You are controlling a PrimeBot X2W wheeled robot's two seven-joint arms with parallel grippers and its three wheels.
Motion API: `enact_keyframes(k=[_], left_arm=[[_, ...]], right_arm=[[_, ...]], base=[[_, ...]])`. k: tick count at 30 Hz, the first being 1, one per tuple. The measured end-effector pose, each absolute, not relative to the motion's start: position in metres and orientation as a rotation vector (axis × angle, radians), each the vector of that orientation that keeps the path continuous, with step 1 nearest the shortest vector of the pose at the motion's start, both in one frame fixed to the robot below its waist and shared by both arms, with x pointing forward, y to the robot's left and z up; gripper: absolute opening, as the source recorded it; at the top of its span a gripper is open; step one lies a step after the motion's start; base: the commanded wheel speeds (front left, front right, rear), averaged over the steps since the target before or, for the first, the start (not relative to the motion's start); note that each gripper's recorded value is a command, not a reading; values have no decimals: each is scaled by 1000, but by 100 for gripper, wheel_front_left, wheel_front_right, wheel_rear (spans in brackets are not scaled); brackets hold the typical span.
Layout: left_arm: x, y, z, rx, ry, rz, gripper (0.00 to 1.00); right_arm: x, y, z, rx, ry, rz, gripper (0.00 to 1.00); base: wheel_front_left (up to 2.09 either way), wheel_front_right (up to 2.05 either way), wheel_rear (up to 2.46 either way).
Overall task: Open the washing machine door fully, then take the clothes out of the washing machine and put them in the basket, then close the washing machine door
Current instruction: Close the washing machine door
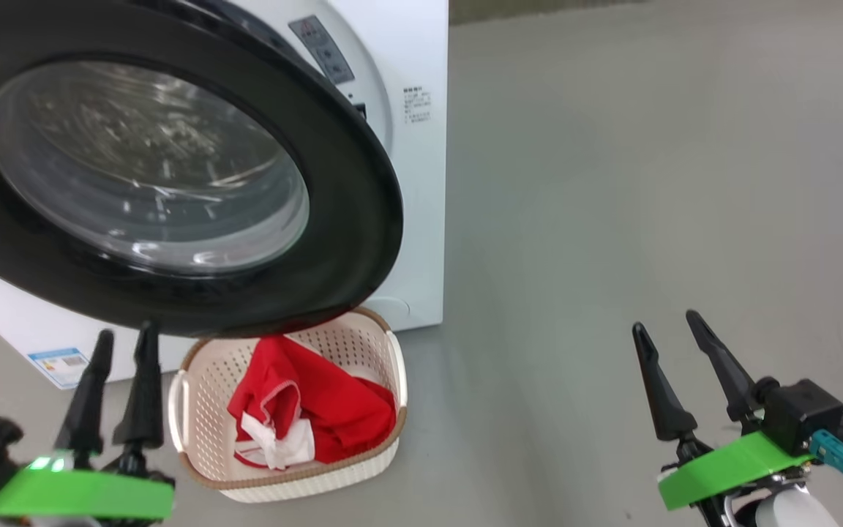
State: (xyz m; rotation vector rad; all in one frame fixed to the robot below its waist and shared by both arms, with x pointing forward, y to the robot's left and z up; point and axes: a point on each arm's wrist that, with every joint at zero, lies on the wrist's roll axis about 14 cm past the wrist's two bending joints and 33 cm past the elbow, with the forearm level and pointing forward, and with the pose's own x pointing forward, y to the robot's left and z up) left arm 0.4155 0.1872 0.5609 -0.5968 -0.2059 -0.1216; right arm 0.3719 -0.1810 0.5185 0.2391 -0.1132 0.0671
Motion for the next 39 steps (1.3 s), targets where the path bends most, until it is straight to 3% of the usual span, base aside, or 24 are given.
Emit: enact_keyframes(k=[22,39], left_arm=[[362,211,517,-171,-105,-35,100],[363,210,506,-175,-78,-12,100]], right_arm=[[356,-179,525,256,-139,64,100],[358,-176,518,258,-117,70,100]], base=[[0,0,0],[0,0,0]])
